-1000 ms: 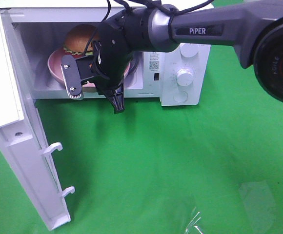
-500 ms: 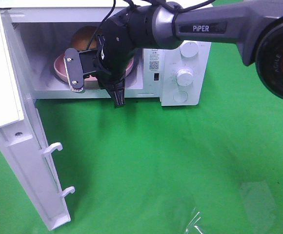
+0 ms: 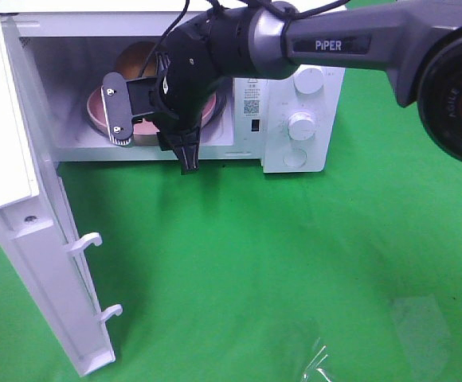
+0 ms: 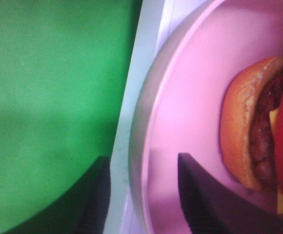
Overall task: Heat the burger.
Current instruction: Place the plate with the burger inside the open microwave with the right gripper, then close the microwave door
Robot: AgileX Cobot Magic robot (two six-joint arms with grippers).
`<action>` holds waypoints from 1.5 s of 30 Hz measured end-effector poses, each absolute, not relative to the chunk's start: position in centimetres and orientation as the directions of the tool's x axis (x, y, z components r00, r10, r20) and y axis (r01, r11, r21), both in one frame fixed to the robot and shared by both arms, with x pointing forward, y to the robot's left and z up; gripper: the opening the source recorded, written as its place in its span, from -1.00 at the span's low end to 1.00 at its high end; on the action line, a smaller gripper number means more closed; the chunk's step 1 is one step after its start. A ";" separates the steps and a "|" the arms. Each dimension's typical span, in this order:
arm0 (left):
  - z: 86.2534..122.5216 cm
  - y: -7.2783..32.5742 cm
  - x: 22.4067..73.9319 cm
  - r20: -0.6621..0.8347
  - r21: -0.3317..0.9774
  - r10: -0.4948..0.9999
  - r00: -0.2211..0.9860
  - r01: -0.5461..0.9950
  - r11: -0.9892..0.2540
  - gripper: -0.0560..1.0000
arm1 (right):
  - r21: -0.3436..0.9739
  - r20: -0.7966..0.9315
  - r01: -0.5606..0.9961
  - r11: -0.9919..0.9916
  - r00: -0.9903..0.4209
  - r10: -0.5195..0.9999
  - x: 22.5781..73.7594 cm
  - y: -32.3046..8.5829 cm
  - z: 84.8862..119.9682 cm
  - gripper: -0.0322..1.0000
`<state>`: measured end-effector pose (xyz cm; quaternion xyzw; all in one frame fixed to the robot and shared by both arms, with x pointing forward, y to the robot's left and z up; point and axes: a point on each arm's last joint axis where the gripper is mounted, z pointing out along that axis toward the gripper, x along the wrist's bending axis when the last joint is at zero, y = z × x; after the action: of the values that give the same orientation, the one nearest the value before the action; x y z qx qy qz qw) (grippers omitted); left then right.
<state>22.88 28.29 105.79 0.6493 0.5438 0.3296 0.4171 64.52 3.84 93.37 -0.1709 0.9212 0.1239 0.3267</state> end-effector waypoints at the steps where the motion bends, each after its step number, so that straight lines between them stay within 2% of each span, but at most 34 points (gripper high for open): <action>1: 105.8 28.3 22.9 -0.026 0.900 0.981 0.191 0.431 -0.060 0.95 | 0.118 -0.638 -0.389 0.914 -0.734 -0.231 64.5 3.8 93.3 -0.02; 11: 105.8 28.3 22.9 -0.026 0.900 0.981 0.191 0.431 -0.060 0.95 | 0.135 -0.613 -0.348 0.928 -0.765 -0.198 64.1 3.4 93.6 0.16; 15: 105.8 28.3 22.9 -0.026 0.900 0.981 0.191 0.431 -0.060 0.95 | 0.135 -0.614 -0.354 0.925 -0.763 -0.202 63.0 2.5 94.3 0.40; 19: 105.8 28.3 22.9 -0.026 0.900 0.981 0.191 0.431 -0.060 0.95 | 0.133 -0.621 -0.367 0.921 -0.755 -0.211 62.2 1.9 94.4 0.51; 45: 105.8 28.3 22.9 -0.026 0.900 0.981 0.191 0.431 -0.060 0.95 | 0.137 -0.607 -0.409 0.902 -0.755 -0.250 55.5 -2.4 96.3 0.53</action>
<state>22.88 28.29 105.79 0.6493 0.5438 0.3296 0.4171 55.46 -2.38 96.26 -0.1775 0.9274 0.1318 0.3019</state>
